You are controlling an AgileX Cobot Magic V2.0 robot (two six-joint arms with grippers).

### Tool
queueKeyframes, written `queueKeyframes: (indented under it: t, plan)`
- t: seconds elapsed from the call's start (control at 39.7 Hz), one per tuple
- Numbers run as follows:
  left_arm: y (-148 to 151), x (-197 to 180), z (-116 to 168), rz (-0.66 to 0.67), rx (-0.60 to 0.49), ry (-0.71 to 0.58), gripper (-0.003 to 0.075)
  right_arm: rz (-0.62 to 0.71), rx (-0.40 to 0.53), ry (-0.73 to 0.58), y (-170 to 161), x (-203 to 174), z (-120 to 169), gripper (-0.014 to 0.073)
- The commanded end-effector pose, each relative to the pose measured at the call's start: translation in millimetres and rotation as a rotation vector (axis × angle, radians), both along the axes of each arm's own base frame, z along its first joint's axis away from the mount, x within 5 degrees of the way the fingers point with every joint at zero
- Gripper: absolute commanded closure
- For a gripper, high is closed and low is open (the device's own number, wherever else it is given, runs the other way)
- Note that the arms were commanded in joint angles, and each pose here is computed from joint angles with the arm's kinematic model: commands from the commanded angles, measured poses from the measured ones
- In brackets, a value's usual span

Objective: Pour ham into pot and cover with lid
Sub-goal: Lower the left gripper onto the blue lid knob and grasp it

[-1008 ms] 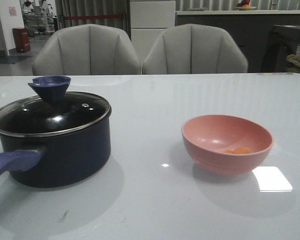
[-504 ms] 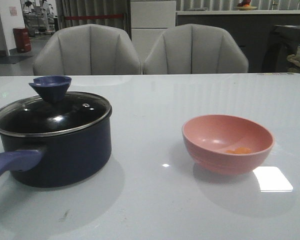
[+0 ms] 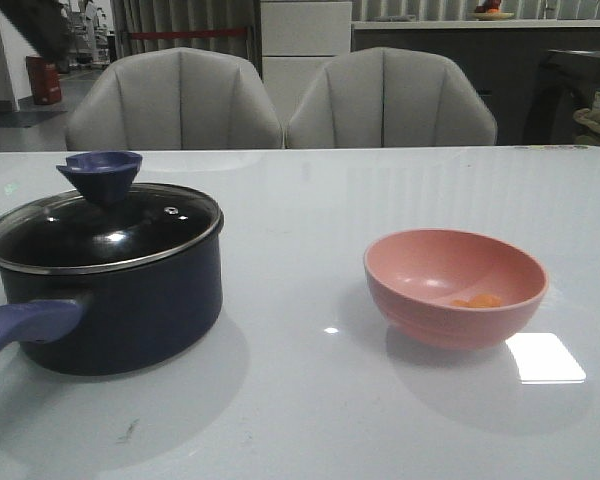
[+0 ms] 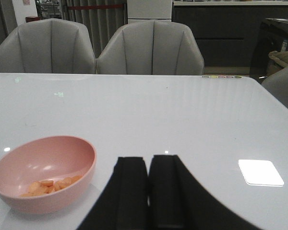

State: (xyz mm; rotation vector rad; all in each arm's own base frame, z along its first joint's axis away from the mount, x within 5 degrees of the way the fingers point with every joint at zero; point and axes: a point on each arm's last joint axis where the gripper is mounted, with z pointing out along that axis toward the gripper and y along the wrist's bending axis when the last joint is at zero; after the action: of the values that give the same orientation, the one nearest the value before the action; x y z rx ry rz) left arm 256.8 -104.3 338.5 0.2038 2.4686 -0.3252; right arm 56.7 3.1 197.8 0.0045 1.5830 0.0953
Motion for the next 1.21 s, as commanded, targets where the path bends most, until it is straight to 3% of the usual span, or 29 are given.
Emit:
queueKeyframes:
  t: [0.0,0.18,0.48,0.73,1.01,1.18]
  plan:
    - [-16,17,15,0.006,-0.038,-0.038,0.0075,-0.001,-0.013,-0.092,0,-1,5,0.0449]
    - [-30,49,-2,0.040,0.045,0.084,0.0075,-0.001,-0.013,-0.092,0,-1,5,0.0449]
    - [-44,76,-18,0.073,0.040,0.188,0.0075,-0.001,-0.013,-0.092,0,-1,5,0.0449]
    - [-48,84,-33,0.102,0.062,0.285,0.0077,-0.001,-0.012,-0.093,0,-1,5,0.0449]
    - [-51,86,-50,0.109,0.081,0.384,0.0157,-0.001,-0.012,-0.093,0,-1,5,0.0449]
    - [-55,90,-58,0.109,0.071,0.406,0.0164,-0.001,-0.012,-0.093,0,-1,5,0.0449]
